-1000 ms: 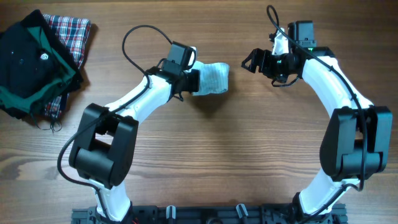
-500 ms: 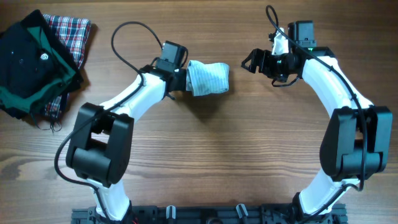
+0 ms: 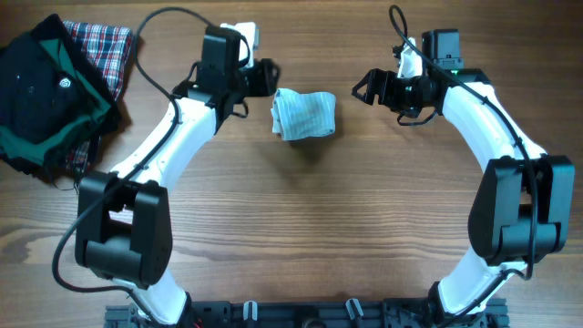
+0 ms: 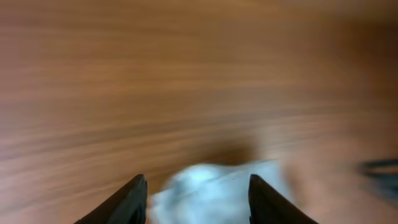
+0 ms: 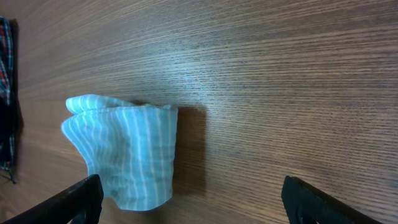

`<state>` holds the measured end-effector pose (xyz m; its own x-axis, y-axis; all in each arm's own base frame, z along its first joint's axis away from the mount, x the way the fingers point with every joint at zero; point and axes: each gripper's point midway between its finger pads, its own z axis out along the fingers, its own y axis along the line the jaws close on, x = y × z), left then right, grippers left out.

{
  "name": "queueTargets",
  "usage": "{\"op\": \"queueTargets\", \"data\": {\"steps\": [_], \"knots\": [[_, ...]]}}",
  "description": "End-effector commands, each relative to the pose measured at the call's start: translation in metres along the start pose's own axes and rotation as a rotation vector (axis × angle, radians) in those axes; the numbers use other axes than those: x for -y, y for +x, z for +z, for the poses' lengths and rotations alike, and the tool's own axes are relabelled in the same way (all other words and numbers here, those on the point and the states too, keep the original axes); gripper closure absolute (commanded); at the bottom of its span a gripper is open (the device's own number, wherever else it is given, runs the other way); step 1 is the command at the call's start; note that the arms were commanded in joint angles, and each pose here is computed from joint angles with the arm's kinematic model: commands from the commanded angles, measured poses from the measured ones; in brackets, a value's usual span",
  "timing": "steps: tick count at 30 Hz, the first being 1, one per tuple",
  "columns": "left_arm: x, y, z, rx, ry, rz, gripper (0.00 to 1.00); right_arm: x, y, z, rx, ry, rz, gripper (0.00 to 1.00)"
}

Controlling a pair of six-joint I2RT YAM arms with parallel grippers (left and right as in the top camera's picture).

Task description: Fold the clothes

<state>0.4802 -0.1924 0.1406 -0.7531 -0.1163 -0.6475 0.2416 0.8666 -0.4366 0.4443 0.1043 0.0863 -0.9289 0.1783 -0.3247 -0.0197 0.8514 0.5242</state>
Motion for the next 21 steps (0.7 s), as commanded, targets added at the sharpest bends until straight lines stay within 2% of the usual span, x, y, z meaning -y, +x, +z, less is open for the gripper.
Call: {"op": "queueTargets", "data": {"steps": [1, 4, 7, 10, 17, 18, 20, 21], "knots": [[0.037, 0.005, -0.006, -0.064, 0.199, -0.123, 0.49, -0.010, -0.001, 0.004, -0.014, -0.048, -0.027, 0.12], [0.033, 0.007, -0.008, -0.080, 0.201, -0.138, 0.50, -0.018, 0.003, 0.008, -0.022, -0.085, -0.014, 0.14], [0.033, 0.005, -0.014, -0.094, 0.259, -0.153, 0.50, -0.020, 0.006, 0.014, -0.014, -0.119, 0.005, 0.06], [0.033, 0.005, -0.017, -0.107, 0.289, -0.158, 0.50, -0.026, 0.011, 0.019, -0.010, -0.179, -0.010, 0.03], [0.050, 0.027, -0.013, -0.173, 0.307, -0.100, 0.49, -0.037, 0.021, 0.030, -0.016, -0.217, -0.033, 0.03], [0.053, 0.033, -0.011, -0.192, 0.308, -0.099, 0.49, -0.047, 0.022, 0.031, -0.017, -0.246, -0.052, 0.05], [0.052, 0.039, -0.009, -0.212, 0.298, -0.107, 0.57, -0.058, 0.022, 0.031, -0.015, -0.287, -0.077, 0.22], [0.049, 0.040, -0.008, -0.216, 0.282, -0.112, 0.69, -0.065, 0.022, 0.031, -0.013, -0.309, -0.090, 0.41]]}}
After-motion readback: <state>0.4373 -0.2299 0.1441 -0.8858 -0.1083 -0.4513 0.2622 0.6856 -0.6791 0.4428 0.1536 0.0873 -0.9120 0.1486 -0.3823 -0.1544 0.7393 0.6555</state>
